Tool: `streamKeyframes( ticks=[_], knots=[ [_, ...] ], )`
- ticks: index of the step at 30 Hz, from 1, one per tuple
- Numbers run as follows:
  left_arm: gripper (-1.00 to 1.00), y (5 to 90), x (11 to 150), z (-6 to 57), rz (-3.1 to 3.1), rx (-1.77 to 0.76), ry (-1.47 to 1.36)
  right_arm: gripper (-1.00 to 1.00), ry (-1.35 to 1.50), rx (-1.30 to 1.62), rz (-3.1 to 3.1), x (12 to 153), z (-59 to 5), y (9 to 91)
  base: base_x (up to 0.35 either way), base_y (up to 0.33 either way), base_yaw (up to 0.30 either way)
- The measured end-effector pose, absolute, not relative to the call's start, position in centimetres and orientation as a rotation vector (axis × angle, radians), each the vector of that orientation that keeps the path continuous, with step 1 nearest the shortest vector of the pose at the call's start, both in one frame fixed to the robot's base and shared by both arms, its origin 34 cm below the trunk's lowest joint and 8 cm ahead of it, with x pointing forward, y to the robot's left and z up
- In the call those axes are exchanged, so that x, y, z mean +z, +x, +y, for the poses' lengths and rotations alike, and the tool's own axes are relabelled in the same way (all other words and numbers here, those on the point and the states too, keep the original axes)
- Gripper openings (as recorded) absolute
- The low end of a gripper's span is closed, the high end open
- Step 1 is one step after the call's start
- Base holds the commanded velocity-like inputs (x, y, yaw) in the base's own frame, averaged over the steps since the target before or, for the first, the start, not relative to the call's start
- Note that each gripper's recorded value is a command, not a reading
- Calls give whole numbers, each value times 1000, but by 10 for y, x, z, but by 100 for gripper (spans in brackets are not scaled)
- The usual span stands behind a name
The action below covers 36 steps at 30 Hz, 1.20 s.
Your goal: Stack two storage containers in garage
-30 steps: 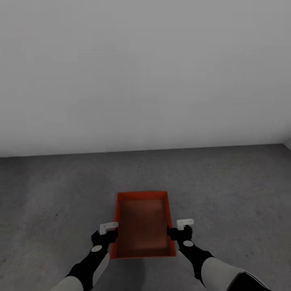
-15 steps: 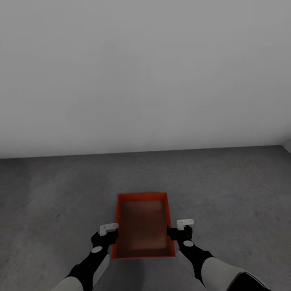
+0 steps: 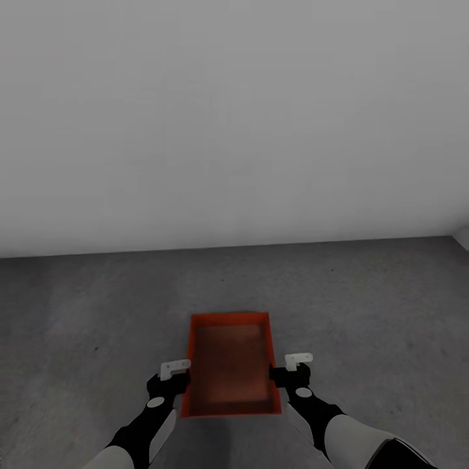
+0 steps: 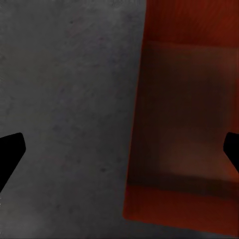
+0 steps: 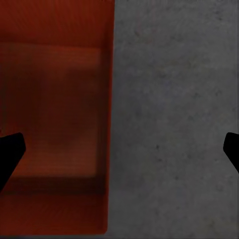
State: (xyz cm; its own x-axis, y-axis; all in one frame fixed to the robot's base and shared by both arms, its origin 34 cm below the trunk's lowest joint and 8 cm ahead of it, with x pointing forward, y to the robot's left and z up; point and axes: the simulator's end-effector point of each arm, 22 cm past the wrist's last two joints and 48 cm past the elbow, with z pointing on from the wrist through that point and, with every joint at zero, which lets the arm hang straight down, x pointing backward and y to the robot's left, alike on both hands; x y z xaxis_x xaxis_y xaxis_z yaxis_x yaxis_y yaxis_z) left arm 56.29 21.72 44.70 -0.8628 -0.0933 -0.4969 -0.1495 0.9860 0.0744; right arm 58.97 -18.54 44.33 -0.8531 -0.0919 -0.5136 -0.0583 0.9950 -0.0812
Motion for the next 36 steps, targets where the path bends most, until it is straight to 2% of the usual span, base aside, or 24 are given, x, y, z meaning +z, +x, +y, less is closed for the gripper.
streamKeyframes(
  ticks=[36],
  knots=[
    [100, 563, 504, 217, 2617, 149, -171, 100, -106, -83, 2599, 499, -185, 588, 0, 0, 0]
  ],
)
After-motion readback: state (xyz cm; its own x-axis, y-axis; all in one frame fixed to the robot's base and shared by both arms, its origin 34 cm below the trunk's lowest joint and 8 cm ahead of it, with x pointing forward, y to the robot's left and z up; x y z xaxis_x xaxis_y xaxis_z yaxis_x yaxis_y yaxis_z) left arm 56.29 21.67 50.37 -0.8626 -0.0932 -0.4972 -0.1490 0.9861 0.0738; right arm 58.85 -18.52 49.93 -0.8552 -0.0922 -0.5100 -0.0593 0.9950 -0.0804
